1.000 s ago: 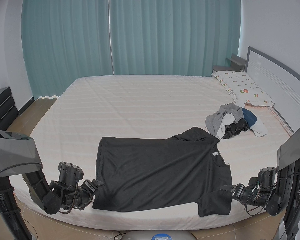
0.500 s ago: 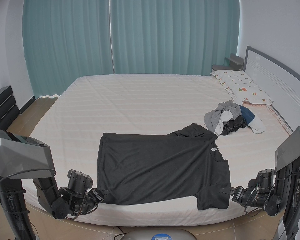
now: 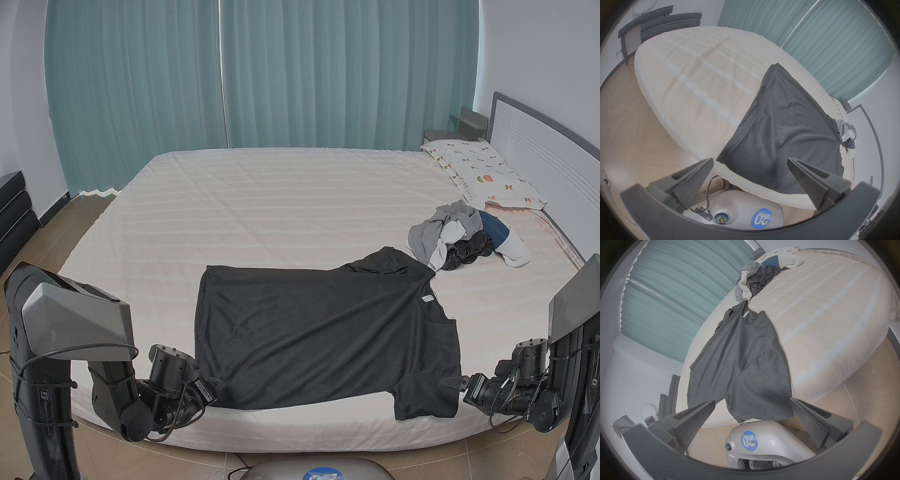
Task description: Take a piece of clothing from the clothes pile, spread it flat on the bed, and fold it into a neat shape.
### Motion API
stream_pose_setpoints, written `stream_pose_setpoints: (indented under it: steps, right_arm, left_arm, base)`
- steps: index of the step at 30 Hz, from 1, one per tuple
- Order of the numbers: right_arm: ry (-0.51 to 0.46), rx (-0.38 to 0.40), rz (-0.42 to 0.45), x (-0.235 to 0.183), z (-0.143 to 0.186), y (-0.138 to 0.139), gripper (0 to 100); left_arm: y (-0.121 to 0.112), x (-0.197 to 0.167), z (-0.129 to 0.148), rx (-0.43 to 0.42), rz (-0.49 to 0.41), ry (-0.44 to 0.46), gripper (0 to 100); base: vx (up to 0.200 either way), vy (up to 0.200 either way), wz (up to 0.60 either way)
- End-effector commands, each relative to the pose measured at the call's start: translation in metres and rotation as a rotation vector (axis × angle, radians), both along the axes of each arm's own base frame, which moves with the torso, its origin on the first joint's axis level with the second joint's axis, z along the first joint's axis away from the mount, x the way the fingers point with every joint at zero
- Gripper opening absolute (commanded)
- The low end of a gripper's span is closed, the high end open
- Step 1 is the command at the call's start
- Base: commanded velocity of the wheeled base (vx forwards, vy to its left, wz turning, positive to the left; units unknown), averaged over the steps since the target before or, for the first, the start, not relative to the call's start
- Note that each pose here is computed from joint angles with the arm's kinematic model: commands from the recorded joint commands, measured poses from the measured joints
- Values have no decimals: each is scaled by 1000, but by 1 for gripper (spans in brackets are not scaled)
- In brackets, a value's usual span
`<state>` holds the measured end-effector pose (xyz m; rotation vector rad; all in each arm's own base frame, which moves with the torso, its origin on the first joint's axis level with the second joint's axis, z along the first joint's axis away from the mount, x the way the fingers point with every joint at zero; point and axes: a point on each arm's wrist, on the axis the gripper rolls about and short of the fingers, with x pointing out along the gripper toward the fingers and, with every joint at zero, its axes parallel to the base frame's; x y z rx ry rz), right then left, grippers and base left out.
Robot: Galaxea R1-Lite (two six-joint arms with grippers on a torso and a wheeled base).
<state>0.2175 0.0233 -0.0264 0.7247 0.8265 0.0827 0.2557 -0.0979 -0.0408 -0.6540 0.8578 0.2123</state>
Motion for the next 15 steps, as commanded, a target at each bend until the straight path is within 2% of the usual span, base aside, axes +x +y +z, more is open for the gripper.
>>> stream_pose_setpoints:
  steps: [1,2,10,15]
  right_arm:
    - [-4,0,-1,0,0,0,100]
    - [-4,0,-1,0,0,0,100]
    - [1,-21,-8,-2,-1,-1,100]
    - [25,-87,23,-5,-10,-7,100]
  left_arm:
    - [0,0,-7,8,1,19,100]
    - [0,1,-7,8,1,18,0]
    - [3,-4,-12,47,42,35,0]
    - [9,-12,-11,44,71,26,0]
  base:
    - [0,0,0]
    - [0,0,0]
    - [0,0,0]
    - [0,0,0]
